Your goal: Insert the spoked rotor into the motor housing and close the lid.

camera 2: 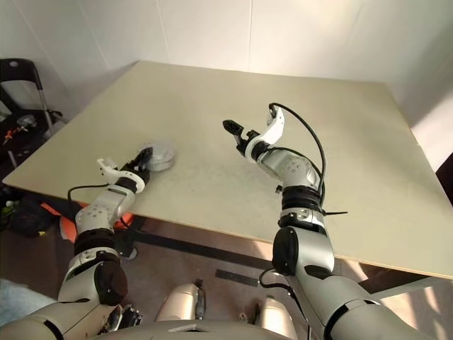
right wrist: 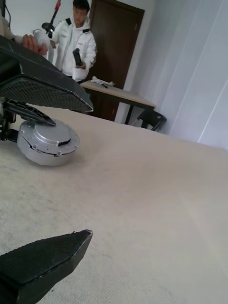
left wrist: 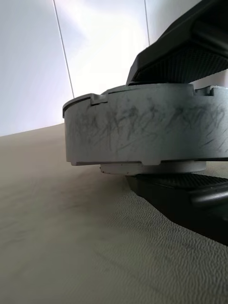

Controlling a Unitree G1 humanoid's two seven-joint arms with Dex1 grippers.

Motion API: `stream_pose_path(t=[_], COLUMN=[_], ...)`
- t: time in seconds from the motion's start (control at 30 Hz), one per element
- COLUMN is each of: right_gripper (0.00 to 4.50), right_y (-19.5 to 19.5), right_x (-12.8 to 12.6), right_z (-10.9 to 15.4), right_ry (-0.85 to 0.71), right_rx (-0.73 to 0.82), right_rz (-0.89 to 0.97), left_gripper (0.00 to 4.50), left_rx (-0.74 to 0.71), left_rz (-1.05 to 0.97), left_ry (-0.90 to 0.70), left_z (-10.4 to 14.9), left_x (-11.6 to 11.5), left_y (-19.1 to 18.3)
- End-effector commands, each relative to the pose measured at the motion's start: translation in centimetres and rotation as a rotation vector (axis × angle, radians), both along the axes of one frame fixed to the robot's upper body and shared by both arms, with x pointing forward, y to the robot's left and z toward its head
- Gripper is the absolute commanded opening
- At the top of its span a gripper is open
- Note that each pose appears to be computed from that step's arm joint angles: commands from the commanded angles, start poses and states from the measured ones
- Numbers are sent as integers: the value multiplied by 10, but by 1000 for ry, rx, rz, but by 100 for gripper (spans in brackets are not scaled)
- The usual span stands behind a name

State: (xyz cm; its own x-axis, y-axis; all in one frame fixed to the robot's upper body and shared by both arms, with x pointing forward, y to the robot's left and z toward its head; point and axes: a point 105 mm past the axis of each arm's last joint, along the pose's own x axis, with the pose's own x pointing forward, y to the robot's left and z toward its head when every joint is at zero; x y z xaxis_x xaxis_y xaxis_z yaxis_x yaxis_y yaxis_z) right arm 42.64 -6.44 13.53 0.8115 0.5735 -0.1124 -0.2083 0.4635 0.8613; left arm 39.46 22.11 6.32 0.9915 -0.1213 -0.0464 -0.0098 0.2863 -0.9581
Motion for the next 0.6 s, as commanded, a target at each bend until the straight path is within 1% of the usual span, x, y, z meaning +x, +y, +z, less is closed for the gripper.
stream_pose_path(t=[0.03, 0.1, 0.13, 0.27, 0.5, 0.57, 0.6], right_gripper=[446, 450, 450, 450, 450, 450, 450], right_y=[1, 2, 2, 5, 10, 12, 12], right_x=[4, 4, 4, 5, 5, 5, 5], right_z=[14, 12, 11, 9, 3, 4, 5], right_ry=[-42, -35, -32, -12, 11, -11, -43], right_rx=[5, 3, 2, 8, -6, -29, -64], right_rz=[-2, -1, 0, 9, 32, 44, 47], left_gripper=[233, 292, 311, 449, 449, 449, 449], left_rx=[38, 54, 65, 92, 138, 161, 188], left_rz=[82, 110, 131, 184, 266, 270, 263], left_ry=[-112, -106, -92, -77, -115, -127, -139], left_z=[34, 34, 34, 35, 50, 54, 58], left_x=[8, 7, 7, 4, -5, -6, -6], left_y=[24, 34, 41, 59, 96, 99, 98])
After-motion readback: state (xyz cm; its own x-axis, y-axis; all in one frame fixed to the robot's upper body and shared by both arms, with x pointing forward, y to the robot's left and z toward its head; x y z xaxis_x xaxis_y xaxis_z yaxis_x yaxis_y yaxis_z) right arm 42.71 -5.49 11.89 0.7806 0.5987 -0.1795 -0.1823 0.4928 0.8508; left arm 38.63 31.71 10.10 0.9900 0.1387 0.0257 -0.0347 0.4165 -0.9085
